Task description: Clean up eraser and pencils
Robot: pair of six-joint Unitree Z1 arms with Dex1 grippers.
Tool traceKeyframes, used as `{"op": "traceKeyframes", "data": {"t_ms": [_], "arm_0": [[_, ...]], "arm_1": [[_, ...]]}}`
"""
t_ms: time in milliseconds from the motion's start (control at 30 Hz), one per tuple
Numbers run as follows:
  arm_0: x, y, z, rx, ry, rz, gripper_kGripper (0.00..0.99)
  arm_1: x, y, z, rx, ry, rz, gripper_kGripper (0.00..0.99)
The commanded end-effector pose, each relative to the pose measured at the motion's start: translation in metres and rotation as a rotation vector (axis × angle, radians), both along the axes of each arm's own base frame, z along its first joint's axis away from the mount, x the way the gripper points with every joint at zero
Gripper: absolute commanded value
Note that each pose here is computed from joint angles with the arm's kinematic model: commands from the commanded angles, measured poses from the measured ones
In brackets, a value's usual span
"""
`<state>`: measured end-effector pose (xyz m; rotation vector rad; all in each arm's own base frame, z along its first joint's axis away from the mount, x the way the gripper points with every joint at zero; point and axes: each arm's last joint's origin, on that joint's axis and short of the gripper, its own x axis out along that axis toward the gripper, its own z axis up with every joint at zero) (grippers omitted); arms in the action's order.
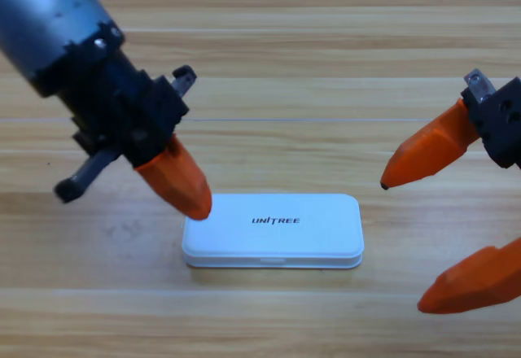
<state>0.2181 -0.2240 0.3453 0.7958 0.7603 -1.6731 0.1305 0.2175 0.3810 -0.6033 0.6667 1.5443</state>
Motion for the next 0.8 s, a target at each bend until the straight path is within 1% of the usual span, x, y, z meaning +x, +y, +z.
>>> {"op": "traceKeyframes", "data": {"t_ms": [33, 167, 300, 333, 367, 400, 433, 467, 667, 800], "arm_0": [[-0.043, -0.008, 0.015, -0.017, 0.017, -0.079, 0.000], [-0.061, -0.006, 0.025, -0.030, 0.014, -0.105, 0.000], [-0.066, -0.007, 0.024, -0.039, 0.033, -0.123, 0.000], [-0.065, -0.008, 0.023, -0.037, 0.039, -0.122, 0.061], [-0.065, -0.008, 0.022, -0.027, 0.041, -0.115, 0.385], [-0.065, -0.008, 0.020, -0.015, 0.049, -0.105, 0.736], [-0.065, -0.008, 0.018, -0.006, 0.055, -0.098, 0.953], [-0.064, -0.008, 0.017, 0.000, 0.056, -0.090, 0.989], [-0.063, -0.007, 0.014, 0.022, 0.051, -0.083, 0.990], [-0.063, -0.008, 0.015, 0.023, 0.055, -0.065, 0.990]], "arm_1": [[0.009, 0.002, -0.006, -0.003, 0.027, -0.019, 0.973], [0.010, 0.004, -0.006, -0.006, 0.028, -0.020, 0.973], [0.010, 0.004, -0.006, -0.005, 0.027, -0.020, 0.973], [0.010, 0.004, -0.006, -0.005, 0.027, -0.020, 0.973], [0.010, 0.004, -0.006, -0.005, 0.027, -0.020, 0.973], [0.010, 0.004, -0.006, -0.005, 0.027, -0.020, 0.973], [0.010, 0.004, -0.006, -0.005, 0.027, -0.020, 0.973], [0.011, 0.003, -0.006, -0.005, 0.027, -0.022, 0.973], [0.010, 0.003, -0.006, -0.006, 0.028, -0.020, 0.973], [0.010, 0.003, -0.006, -0.006, 0.028, -0.020, 0.973]]}}
